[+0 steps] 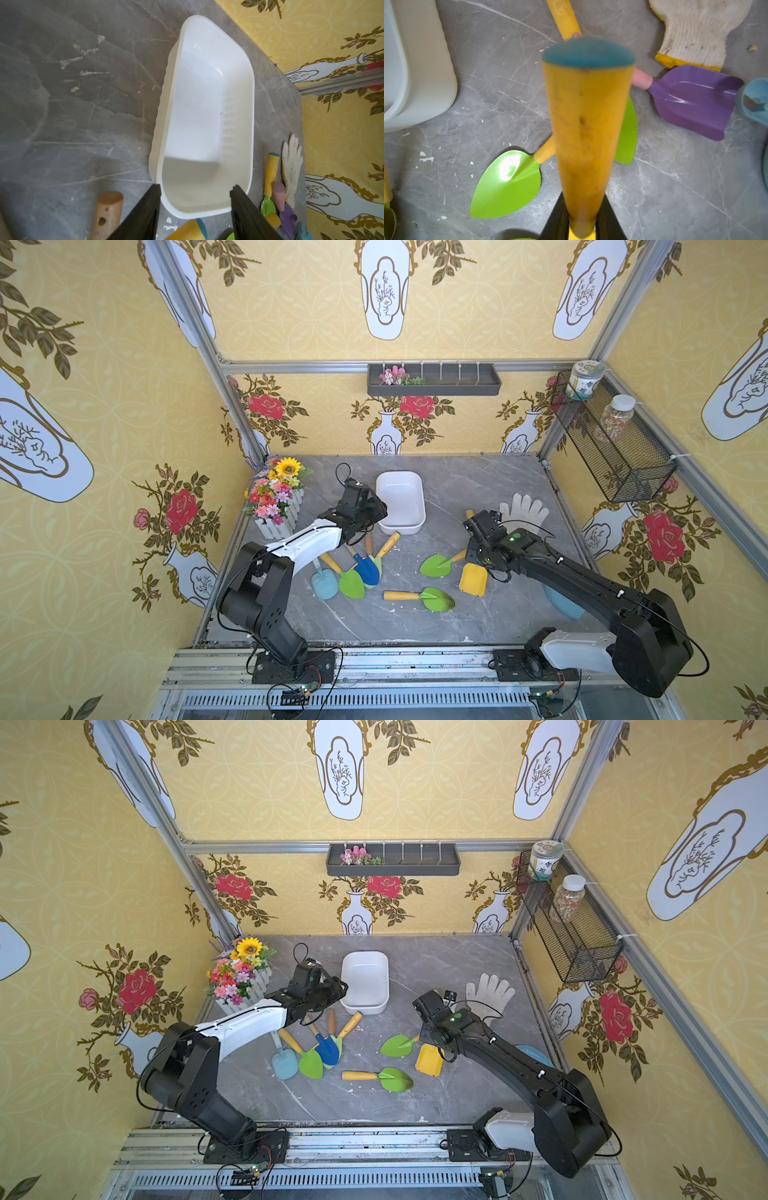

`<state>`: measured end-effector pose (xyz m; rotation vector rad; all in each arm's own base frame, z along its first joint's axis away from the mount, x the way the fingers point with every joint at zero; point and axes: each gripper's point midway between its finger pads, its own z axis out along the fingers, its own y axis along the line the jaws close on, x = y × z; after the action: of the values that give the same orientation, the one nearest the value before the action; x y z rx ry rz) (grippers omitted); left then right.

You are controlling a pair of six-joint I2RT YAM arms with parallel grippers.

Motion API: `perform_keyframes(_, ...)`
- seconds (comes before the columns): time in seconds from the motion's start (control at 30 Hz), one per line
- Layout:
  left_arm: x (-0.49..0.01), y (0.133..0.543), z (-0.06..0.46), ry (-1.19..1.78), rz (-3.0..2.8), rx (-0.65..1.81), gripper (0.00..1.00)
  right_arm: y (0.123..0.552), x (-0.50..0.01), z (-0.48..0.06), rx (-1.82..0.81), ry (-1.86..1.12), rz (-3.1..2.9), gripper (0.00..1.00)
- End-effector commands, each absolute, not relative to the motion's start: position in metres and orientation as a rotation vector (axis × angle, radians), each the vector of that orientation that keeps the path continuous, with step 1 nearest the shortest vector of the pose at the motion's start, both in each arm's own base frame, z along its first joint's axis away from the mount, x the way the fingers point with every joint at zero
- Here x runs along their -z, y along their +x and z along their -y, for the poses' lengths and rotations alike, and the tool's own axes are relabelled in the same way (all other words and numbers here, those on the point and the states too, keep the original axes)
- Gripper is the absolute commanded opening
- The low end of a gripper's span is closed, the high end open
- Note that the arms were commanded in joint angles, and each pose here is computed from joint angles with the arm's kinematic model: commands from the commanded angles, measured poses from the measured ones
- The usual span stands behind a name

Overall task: Put the shovel into the storage box
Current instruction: Move the storage box to the center of the board.

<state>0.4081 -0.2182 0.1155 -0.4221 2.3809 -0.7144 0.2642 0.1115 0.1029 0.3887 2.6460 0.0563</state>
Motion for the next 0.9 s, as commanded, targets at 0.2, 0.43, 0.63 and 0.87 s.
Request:
perform_keyframes(0.2, -0.079, 0.422, 0.219, -0.368, -2.485, 0.593, 0.49, 0.263, -0.112, -0.121, -0.087, 0.328, -2.643, 0.21)
perform_keyframes(0.43, -0.066, 0.419, 0.218, -0.347, -2.511, 0.575, 0.41, 0.269, -0.112, -0.131, -0.105, 0.290, -2.646, 0.21)
perform_keyframes(0.63, -0.082, 0.418, 0.218, -0.334, -2.477, 0.583, 0.47, 0.272, -0.110, -0.137, -0.116, 0.278, -2.649, 0.21)
perform_keyframes(0.87, -0.093, 0.419, 0.214, -0.313, -2.447, 0.563, 0.57, 0.273, -0.106, -0.141, -0.122, 0.273, -2.659, 0.22)
